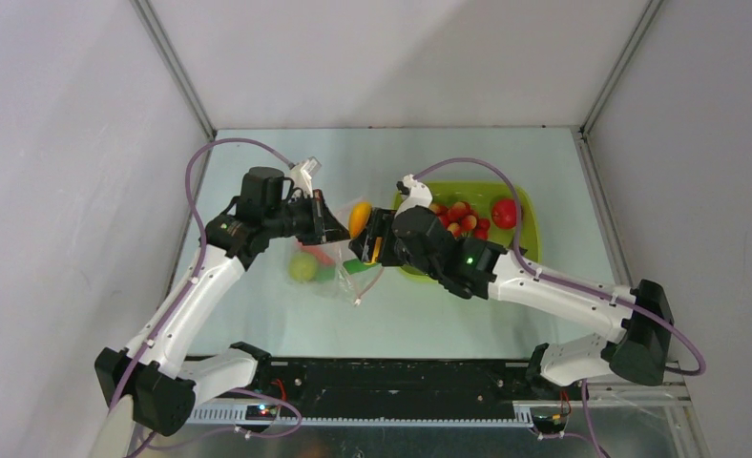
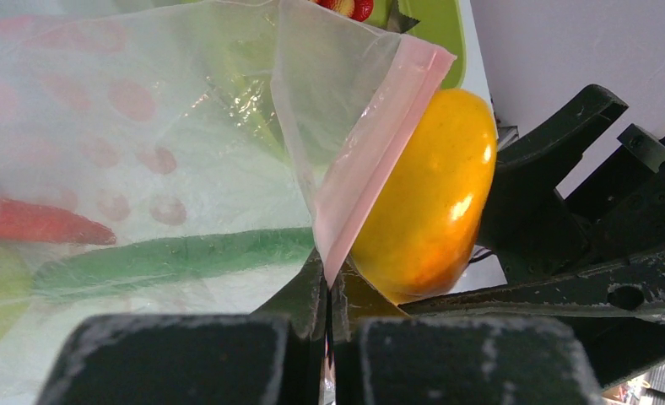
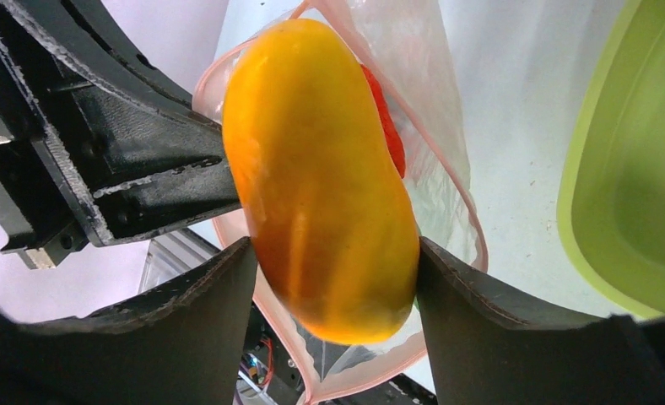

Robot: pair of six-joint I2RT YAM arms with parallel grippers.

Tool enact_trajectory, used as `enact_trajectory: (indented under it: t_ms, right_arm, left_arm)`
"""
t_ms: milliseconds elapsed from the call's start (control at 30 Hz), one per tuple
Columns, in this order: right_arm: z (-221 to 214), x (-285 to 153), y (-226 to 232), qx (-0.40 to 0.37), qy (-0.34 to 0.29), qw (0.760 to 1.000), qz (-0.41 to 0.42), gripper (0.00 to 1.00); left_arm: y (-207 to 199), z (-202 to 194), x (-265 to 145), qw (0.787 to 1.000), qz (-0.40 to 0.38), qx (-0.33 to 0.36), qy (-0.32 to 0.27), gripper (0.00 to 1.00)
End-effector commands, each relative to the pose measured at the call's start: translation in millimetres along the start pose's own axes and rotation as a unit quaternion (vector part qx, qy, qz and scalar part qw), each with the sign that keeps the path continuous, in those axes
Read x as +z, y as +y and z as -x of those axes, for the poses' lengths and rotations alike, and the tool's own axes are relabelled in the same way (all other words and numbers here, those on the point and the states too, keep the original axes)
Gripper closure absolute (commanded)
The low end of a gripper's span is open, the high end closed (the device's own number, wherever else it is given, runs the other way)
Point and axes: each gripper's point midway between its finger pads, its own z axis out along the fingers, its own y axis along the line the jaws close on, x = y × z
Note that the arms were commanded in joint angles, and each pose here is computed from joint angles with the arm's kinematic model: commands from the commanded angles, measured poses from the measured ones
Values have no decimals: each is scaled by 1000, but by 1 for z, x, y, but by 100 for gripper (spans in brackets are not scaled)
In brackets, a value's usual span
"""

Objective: Place the food in the zip-top bag and seal the zipper
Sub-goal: Place the fake fruit in the zipper food storage bag.

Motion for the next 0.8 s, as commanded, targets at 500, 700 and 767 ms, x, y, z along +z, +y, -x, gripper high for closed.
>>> enact_trajectory:
  t_ms: [500, 700, 767]
  right_arm:
    - [18, -4, 8, 1, -31, 999, -8, 26]
    - [20, -6, 11, -5, -35, 999, -2, 25]
    - [22, -7, 11, -6, -37, 999, -1, 25]
  left_arm:
    - [-19, 8, -10, 999, -30, 26, -20, 100]
    - [-20, 9, -11, 999, -32, 28, -22, 100]
    - [-21, 9, -11, 999, -33, 28, -21, 100]
